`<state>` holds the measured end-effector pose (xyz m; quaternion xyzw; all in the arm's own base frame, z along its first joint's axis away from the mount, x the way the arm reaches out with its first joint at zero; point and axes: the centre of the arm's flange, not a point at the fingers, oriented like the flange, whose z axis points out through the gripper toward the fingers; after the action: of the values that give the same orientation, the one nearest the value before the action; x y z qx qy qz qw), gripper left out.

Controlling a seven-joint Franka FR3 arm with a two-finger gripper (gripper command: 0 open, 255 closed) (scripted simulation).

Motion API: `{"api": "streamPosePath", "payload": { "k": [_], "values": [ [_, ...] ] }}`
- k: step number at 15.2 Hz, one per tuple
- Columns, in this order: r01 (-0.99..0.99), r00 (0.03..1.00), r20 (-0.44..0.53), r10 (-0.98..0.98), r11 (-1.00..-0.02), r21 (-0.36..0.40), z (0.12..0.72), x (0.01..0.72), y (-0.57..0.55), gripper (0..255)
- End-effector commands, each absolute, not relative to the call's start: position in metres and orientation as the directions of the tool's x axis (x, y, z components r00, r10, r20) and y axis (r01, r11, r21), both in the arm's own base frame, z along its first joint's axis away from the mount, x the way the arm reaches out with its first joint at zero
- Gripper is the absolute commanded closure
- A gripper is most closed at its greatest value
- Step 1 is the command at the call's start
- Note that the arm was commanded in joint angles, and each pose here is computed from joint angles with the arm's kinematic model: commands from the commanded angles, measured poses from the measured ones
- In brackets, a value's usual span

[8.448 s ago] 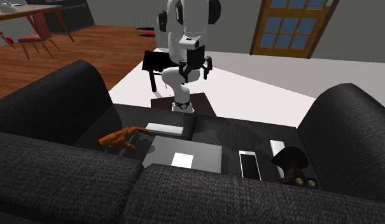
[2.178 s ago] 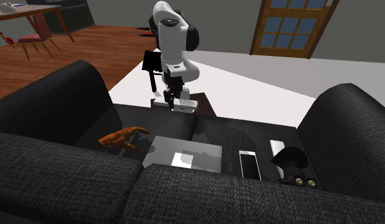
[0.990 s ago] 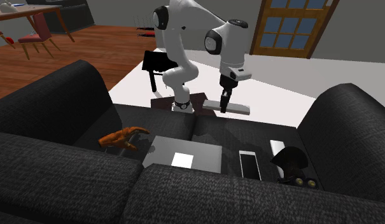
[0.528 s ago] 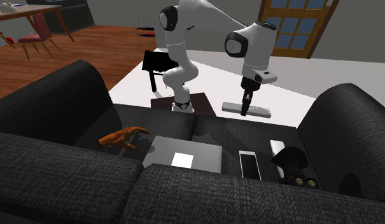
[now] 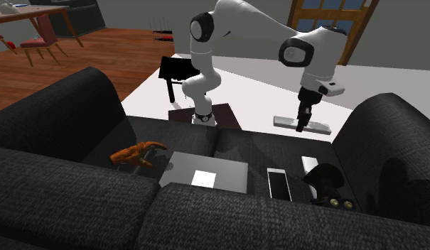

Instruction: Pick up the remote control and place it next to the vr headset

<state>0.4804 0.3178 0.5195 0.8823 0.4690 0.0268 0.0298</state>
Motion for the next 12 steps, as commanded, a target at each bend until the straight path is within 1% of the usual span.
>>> {"api": "streamPosePath", "payload": {
  "k": [1,12],
  "values": [
    [0.825,0.559,0.020,0.829,-0.559,0.078,0.512,0.481,0.323,255],
    [0.825,0.559,0.020,0.829,-0.559,0.078,0.454,0.481,0.323,255]
  ]
}}
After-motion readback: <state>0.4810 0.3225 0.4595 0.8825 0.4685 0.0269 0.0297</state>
